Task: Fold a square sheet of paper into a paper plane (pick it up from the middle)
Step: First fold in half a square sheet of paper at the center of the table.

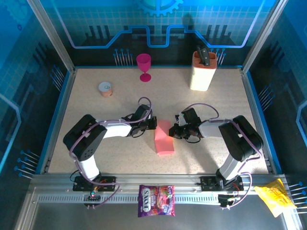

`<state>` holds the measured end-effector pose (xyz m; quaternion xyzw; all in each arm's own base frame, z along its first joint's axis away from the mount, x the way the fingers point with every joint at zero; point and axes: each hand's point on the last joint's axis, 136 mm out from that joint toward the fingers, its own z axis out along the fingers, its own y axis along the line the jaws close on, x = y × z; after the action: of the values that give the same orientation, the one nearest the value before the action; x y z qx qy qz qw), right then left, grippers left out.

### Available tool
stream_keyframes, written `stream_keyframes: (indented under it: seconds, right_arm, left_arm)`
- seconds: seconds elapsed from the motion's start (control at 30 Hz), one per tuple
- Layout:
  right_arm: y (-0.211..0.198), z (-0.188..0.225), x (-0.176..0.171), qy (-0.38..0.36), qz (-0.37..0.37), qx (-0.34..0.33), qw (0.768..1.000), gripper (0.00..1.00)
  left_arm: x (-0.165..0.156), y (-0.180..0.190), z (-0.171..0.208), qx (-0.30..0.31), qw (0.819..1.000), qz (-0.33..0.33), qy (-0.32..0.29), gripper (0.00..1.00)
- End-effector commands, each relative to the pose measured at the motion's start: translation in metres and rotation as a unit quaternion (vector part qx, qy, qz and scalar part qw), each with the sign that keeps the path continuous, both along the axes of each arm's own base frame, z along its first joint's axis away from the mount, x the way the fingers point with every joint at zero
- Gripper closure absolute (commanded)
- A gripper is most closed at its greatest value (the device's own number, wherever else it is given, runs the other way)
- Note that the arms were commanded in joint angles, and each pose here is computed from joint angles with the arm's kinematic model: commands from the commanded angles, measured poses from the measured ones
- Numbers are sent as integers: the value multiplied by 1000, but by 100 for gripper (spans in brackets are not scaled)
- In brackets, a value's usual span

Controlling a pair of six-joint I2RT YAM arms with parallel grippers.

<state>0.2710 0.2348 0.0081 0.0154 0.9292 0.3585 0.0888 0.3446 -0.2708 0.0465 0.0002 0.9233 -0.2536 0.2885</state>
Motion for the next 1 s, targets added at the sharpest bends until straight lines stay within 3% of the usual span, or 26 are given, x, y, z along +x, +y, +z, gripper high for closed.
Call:
stream_keyframes:
  seconds: [0.0, 0.37, 0.67, 0.97]
  right_arm:
    - [-38, -60, -37, 77, -13, -115, 990, 100]
    - [-37, -63, -35, 78, -13, -116, 990, 100]
    - [-38, -68, -37, 84, -13, -117, 989, 100]
    - [-38, -68, -38, 84, -12, -117, 989, 100]
  left_arm:
    - [-24, -17, 23, -26, 999, -26, -8, 99]
    - [-92, -32, -5, -32, 998, -38, 25, 99]
    - [-110, -27, -45, -4, 998, -38, 58, 99]
    - [-120, -32, -9, -19, 998, -53, 33, 98]
